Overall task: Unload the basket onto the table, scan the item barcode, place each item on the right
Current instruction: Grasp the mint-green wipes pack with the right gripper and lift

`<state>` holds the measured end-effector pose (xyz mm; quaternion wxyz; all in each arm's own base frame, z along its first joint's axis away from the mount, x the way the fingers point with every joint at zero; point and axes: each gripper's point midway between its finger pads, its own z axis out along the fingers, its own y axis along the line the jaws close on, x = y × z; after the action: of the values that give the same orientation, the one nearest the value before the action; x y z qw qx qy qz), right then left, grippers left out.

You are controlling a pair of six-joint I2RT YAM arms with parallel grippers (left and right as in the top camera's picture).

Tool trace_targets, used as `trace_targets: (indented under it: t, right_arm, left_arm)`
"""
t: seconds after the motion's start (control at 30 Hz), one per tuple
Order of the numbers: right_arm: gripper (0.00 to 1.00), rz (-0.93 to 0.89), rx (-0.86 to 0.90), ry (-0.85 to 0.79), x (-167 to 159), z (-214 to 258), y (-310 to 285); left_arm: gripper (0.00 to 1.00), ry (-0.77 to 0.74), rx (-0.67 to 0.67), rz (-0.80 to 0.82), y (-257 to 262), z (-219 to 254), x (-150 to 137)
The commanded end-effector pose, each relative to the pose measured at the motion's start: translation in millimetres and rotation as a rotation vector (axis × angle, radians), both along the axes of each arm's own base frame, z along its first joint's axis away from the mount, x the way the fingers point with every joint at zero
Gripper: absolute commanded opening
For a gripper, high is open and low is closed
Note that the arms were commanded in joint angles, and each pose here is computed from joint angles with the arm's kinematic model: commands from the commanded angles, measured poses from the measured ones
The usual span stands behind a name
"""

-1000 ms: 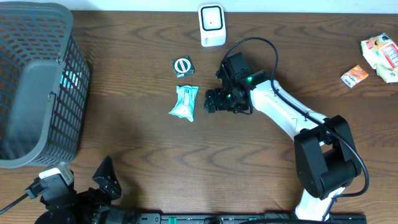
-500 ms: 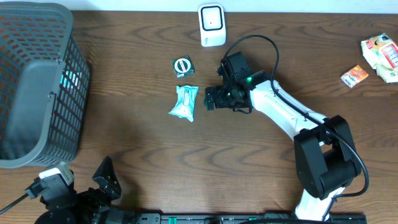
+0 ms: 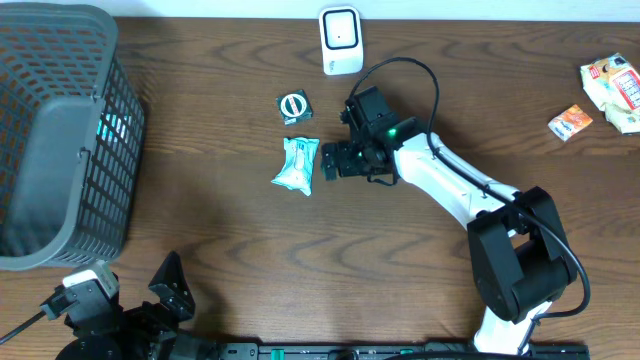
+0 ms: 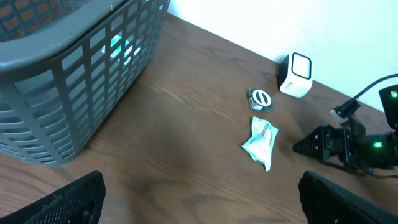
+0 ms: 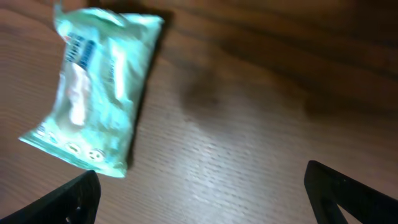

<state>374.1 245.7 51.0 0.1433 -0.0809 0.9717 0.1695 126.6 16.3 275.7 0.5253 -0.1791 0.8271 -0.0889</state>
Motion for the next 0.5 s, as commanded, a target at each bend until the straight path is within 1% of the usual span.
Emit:
trace_targets:
  t: [0.0,0.13,0.23,0.27,0.4,0.47]
  right_arm:
    - [0.98,-0.004,-0.002,-0.008,1,-4,1]
    - [0.99,0.001,0.016,-0.038,7,0,7]
    - [0.99,0.027,0.024,-0.043,3,1,15]
    - [0.98,0.053,0.018,-0.048,0,0,19]
    - [0.89,0.08,0.028,-0.069,-3,3,31]
    - [0.87,0.083,0.044,-0.089,-1,6,39]
  left_arm:
    - [0.97,0.0,0.0,0.023,3,-1,0]
    - [0.98,0.0,0.0,0.023,3,-1,0]
    - [0.98,0.0,0.0,0.023,3,-1,0]
    - [0.98,0.0,0.0,0.023,3,-1,0]
    - [0.98,0.0,0.0,0.023,3,-1,0]
    - [0.98,0.0,0.0,0.023,3,-1,0]
